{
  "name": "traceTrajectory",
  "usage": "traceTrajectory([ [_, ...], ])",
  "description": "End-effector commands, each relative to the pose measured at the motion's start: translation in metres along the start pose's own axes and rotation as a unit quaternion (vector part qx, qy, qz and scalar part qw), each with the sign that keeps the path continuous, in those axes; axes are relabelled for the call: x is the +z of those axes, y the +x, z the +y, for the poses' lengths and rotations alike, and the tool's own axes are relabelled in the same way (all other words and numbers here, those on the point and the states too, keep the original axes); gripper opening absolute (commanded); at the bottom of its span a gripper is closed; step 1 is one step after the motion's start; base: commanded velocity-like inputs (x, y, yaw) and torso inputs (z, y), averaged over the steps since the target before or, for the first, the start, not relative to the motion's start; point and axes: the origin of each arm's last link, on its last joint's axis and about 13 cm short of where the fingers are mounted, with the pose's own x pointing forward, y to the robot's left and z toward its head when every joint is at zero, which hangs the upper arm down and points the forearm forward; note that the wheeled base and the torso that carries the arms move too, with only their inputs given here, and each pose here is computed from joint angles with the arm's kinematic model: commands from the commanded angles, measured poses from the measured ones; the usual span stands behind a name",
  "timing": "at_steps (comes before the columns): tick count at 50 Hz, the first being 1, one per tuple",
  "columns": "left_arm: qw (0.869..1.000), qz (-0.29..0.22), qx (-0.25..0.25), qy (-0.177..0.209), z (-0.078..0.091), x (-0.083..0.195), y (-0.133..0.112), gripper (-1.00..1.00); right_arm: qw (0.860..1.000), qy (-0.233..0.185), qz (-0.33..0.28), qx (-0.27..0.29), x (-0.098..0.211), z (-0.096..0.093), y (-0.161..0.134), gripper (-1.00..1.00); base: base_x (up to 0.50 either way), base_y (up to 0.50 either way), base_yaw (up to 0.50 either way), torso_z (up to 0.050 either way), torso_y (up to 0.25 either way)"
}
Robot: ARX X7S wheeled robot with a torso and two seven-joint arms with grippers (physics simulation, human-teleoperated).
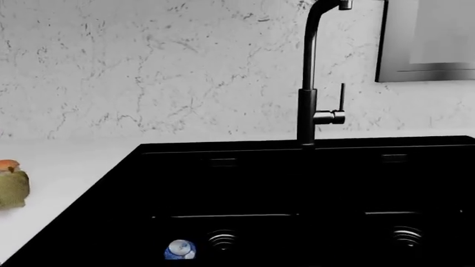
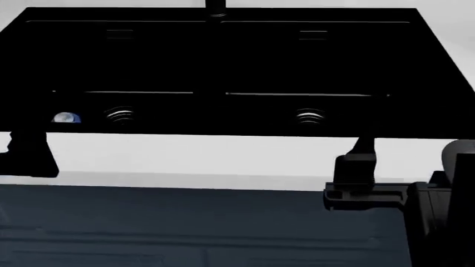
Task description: Pick the fish from the counter and place it in the sink
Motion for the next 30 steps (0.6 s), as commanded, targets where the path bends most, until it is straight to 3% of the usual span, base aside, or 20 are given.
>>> traceTrajectory([
  [1, 1.0, -0.001, -0.001, -0.002, 0.0007, 0.0016, -0.0009, 1.0, 1.0, 0.004, -0.002, 0.008, 0.0024, 0.0008, -0.0008, 1.0, 0.29, 0.22, 0.0, 0.0, 0.0],
  [30, 1.0, 0.005, -0.008, -0.008, -0.0017, 0.0004, -0.0008, 1.0, 1.0, 0.018, -0.001, 0.017, -0.0021, 0.003, 0.0013, 1.0, 0.29, 0.23, 0.0, 0.0, 0.0],
])
